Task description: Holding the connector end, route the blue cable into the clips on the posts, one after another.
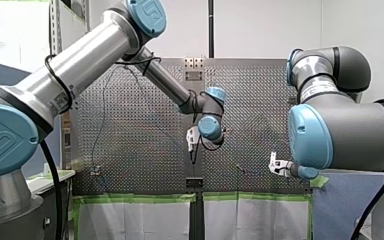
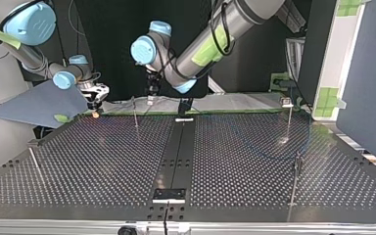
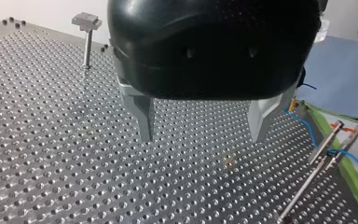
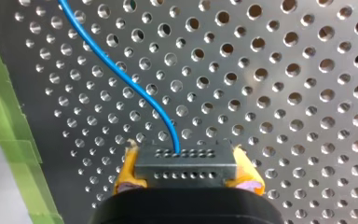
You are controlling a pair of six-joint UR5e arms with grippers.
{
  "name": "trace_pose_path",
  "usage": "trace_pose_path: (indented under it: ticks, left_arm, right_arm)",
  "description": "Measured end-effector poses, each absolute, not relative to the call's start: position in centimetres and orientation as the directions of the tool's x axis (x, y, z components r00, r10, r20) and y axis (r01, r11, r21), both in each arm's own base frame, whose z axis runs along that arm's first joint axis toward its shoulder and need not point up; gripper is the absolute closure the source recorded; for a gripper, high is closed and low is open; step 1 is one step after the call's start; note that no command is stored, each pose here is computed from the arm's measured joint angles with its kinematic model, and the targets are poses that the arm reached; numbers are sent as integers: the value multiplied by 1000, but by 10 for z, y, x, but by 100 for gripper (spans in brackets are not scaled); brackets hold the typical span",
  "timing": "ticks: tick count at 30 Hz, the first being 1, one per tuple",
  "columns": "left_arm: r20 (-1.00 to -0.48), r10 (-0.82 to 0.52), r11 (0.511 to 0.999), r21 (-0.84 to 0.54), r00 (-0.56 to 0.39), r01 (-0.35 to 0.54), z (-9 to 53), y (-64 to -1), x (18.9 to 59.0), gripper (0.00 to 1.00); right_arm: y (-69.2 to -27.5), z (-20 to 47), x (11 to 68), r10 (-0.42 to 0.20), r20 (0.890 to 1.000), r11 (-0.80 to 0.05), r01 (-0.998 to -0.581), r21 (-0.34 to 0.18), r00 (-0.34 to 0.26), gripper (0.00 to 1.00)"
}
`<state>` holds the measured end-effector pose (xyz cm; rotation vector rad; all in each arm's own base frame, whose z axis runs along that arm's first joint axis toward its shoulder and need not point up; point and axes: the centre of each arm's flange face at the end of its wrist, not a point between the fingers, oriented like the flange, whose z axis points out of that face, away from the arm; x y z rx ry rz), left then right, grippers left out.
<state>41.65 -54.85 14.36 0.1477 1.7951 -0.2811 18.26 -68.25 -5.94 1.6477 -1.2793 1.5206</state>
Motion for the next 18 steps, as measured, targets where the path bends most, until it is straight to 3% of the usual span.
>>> trace_pose_path:
  ticks: [18]
  left_arm:
    - [-967,-51,962,-115,-251,246,188,-505,379,0]
  right_arm:
    - [-682,-60,183,-273,957,-394,-897,-201,-94,100]
